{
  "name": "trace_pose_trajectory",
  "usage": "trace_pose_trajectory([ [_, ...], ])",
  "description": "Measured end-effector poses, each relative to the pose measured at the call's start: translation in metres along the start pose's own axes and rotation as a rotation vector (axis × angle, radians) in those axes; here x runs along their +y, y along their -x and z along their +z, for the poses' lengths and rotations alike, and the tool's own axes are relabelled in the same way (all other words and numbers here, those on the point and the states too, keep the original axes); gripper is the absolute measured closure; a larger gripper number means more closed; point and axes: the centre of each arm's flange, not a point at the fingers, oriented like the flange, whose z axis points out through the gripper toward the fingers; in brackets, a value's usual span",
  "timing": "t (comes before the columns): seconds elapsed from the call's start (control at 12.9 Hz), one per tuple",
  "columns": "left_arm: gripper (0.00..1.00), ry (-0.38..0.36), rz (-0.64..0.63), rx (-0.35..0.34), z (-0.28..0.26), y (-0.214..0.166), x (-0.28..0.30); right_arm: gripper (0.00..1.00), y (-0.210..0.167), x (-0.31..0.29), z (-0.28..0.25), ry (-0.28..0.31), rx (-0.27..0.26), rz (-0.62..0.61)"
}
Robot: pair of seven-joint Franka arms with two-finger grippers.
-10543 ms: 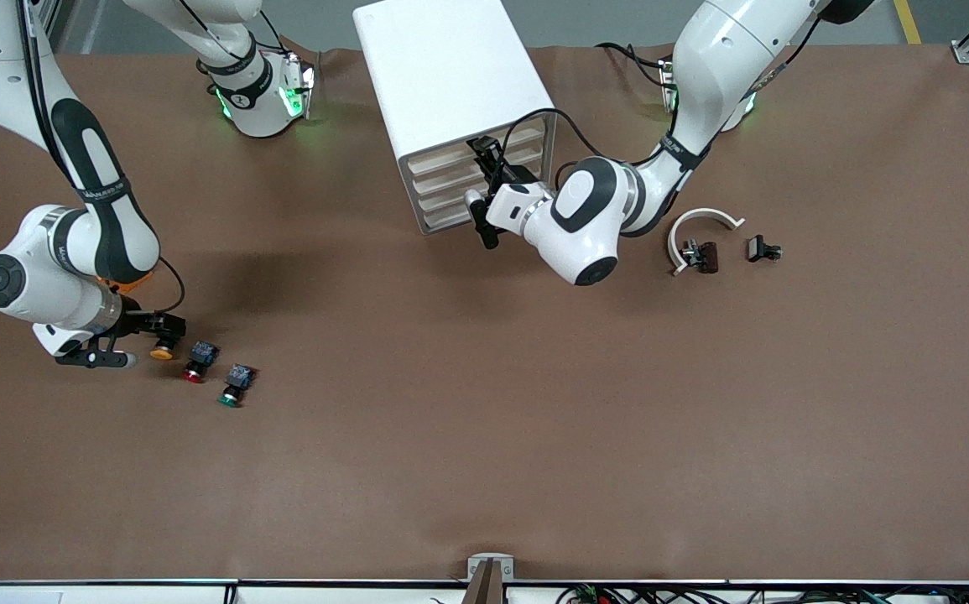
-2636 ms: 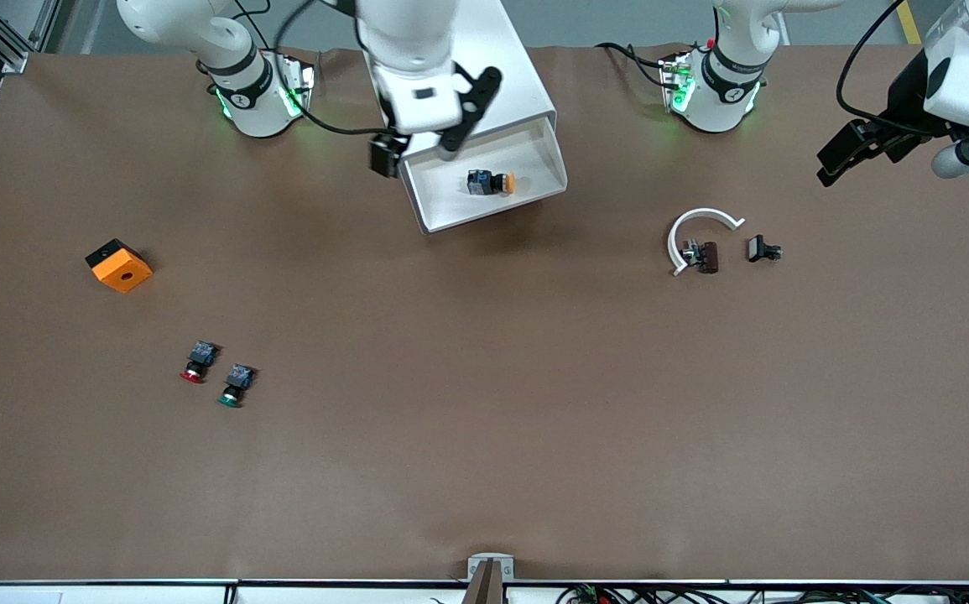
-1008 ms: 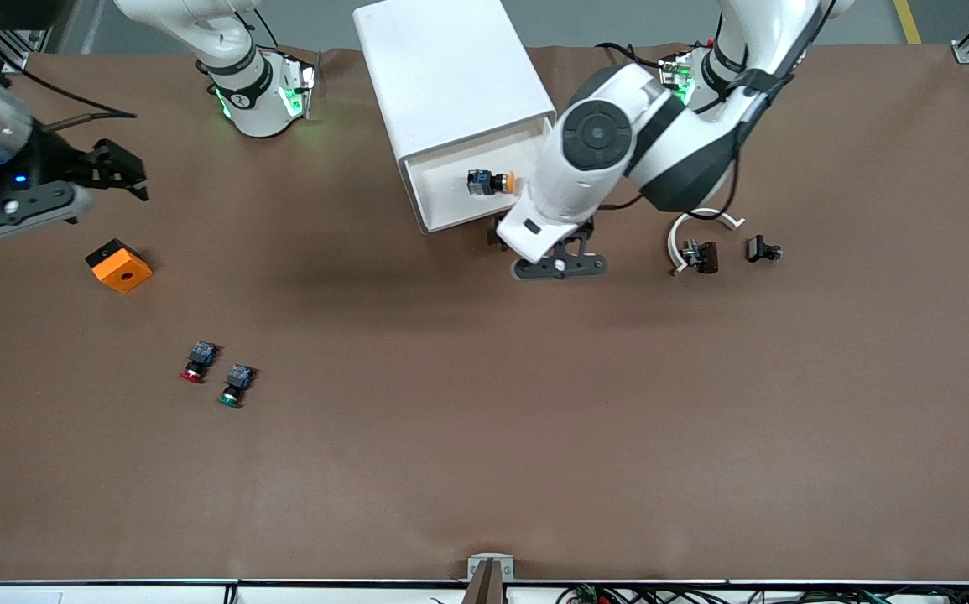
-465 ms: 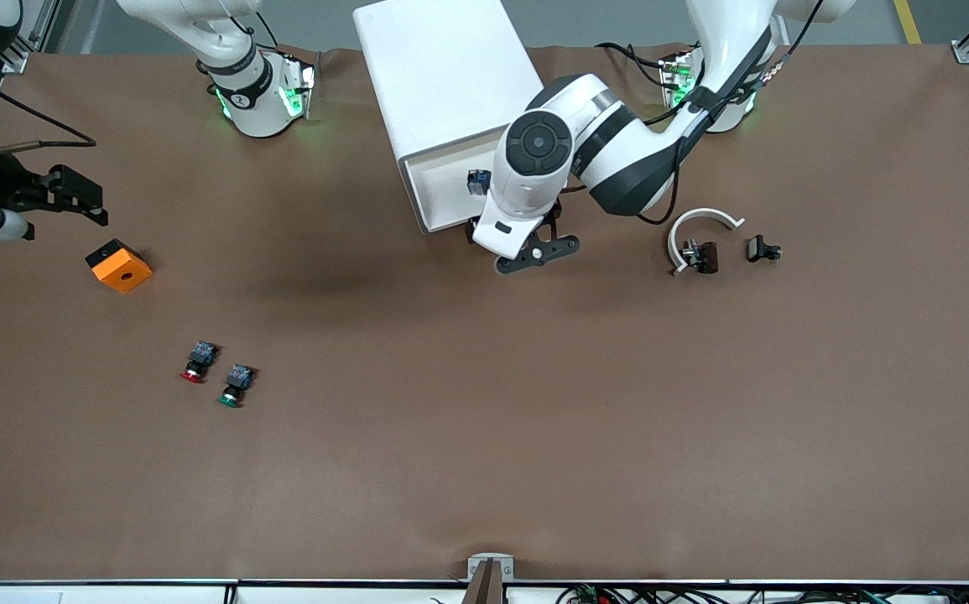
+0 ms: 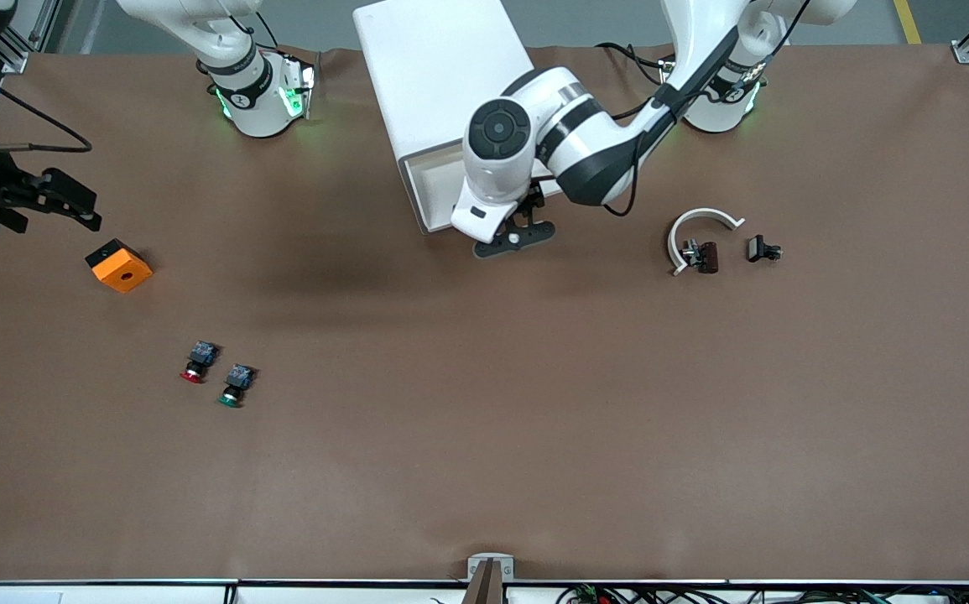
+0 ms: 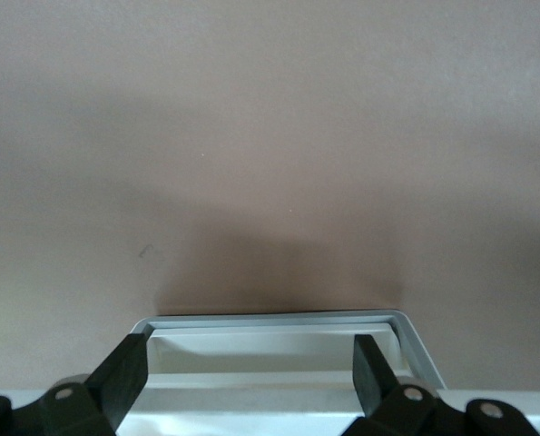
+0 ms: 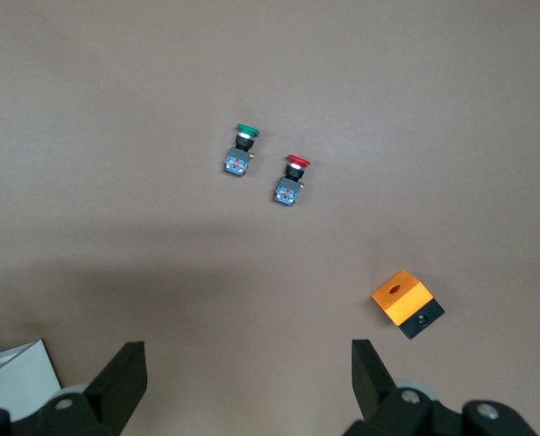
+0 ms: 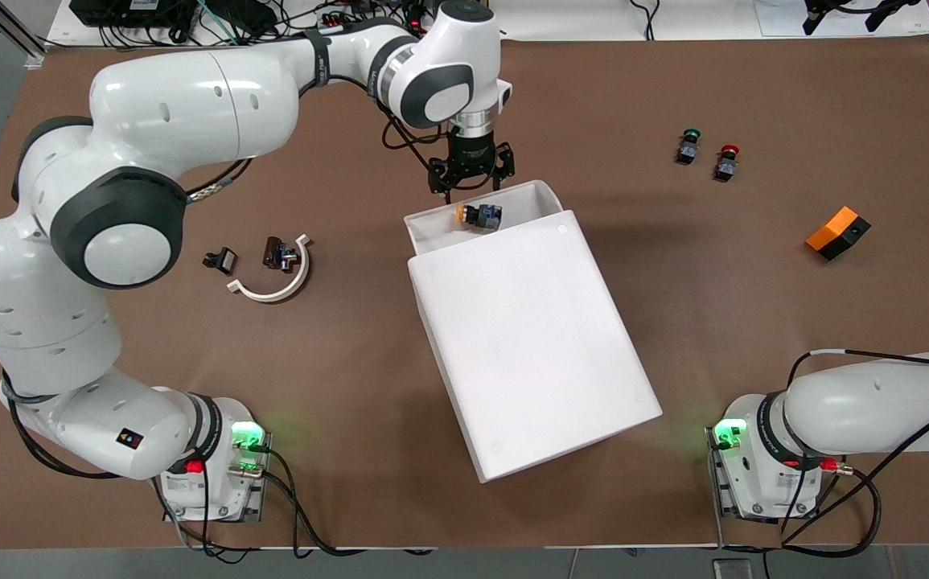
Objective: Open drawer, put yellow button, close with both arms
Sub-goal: 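Push the drawer shut into the cabinet with the left gripper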
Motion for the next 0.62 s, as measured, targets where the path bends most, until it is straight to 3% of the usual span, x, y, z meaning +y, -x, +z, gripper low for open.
trace_pose_trajectory([
  [0.23, 0.00, -0.012, 0.029, 0.003, 0.004, 0.016, 0.007, 0.00, 0.013, 0.004, -0.026, -0.001, -0.012, 0.008],
  [0.62, 0.00, -0.024, 0.065, -0.023, 0.013, 0.044, 0.015, 0.00, 0.017, 0.015, -0.027, -0.002, -0.034, 0.030],
])
